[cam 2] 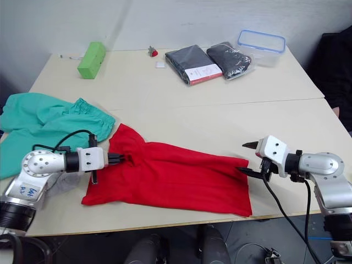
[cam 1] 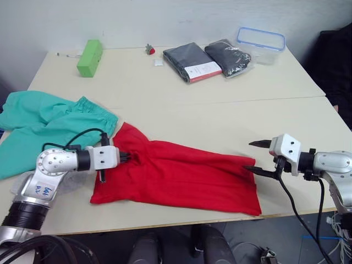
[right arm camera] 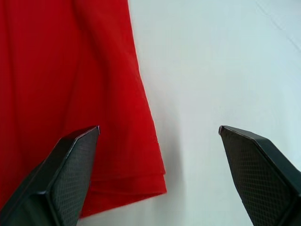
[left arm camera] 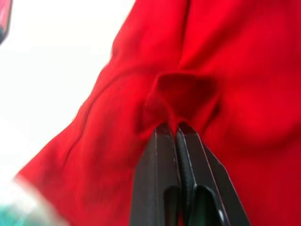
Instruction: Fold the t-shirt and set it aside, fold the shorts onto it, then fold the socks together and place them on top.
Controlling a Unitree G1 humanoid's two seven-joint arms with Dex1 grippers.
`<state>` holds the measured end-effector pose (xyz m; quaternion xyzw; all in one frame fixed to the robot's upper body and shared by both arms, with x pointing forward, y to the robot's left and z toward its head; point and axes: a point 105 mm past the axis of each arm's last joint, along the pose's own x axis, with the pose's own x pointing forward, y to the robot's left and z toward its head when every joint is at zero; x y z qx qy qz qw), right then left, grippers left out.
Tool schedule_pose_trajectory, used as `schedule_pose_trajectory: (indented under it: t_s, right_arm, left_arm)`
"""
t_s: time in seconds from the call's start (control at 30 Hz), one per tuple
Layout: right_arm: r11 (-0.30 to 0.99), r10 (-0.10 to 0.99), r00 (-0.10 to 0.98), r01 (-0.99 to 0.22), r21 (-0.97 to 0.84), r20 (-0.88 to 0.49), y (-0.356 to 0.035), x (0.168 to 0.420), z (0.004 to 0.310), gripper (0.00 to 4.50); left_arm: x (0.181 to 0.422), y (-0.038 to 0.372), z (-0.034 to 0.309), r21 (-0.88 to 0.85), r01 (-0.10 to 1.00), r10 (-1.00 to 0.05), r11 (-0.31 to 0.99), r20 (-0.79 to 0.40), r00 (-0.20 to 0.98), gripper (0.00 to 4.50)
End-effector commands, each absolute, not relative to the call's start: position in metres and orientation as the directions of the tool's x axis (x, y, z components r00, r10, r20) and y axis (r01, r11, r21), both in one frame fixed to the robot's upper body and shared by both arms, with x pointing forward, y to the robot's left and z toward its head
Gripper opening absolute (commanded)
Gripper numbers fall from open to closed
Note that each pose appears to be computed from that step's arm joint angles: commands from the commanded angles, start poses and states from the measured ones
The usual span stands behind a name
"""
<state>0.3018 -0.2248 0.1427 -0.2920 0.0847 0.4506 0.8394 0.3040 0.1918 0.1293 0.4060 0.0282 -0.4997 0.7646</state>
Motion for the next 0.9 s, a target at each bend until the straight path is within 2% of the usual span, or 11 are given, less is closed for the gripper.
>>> schedule_pose_trajectory:
  t_s: [0.03,0.23,0.33,0.37,0.5,0.57,0.6,0.67,0.77,0.9]
  right_arm:
    - [0.447,0.712,0.608,-0.778,-0.441,-0.351,-0.223,0.304,0.159,3.49]
    - [0.491,0.721,0.629,-0.761,-0.424,-0.292,-0.217,0.308,0.173,1.38]
    - [0.498,0.764,0.604,-0.776,-0.389,-0.226,-0.194,0.307,0.19,0.26]
    - [0.501,0.773,0.599,-0.778,-0.379,-0.209,-0.185,0.307,0.193,0.04]
    - [0.477,0.789,0.576,-0.793,-0.378,-0.212,-0.146,0.307,0.183,0.04]
    - [0.496,0.78,0.589,-0.787,-0.366,-0.211,-0.132,0.312,0.175,0.0]
    - [0.516,0.768,0.605,-0.779,-0.355,-0.21,-0.124,0.316,0.169,0.0]
    - [0.537,0.752,0.62,-0.773,-0.339,-0.223,-0.109,0.322,0.157,0.0]
    - [0.547,0.73,0.629,-0.773,-0.322,-0.268,-0.095,0.323,0.139,0.0]
    - [0.561,0.675,0.651,-0.758,-0.332,-0.348,-0.105,0.321,0.117,0.0]
  left_arm:
    - [0.301,0.19,0.142,0.572,0.789,-0.757,0.225,-0.407,0.511,1.26]
    - [0.284,0.203,0.152,0.407,0.871,-0.761,0.274,-0.461,0.455,3.18]
    - [0.277,0.197,0.177,0.274,0.907,-0.816,0.321,-0.406,0.412,4.15]
    - [0.278,0.193,0.187,0.243,0.909,-0.834,0.339,-0.368,0.41,4.15]
    - [0.304,0.178,0.209,0.225,0.868,-0.836,0.443,-0.246,0.49,4.15]
    - [0.319,0.176,0.203,0.249,0.84,-0.806,0.482,-0.252,0.536,3.74]
    - [0.328,0.176,0.192,0.266,0.83,-0.781,0.49,-0.29,0.553,3.59]
    - [0.339,0.179,0.167,0.296,0.826,-0.731,0.48,-0.385,0.563,2.97]
    - [0.345,0.187,0.137,0.314,0.839,-0.679,0.444,-0.494,0.543,2.02]
    - [0.347,0.196,0.118,0.335,0.847,-0.628,0.413,-0.569,0.531,0.7]
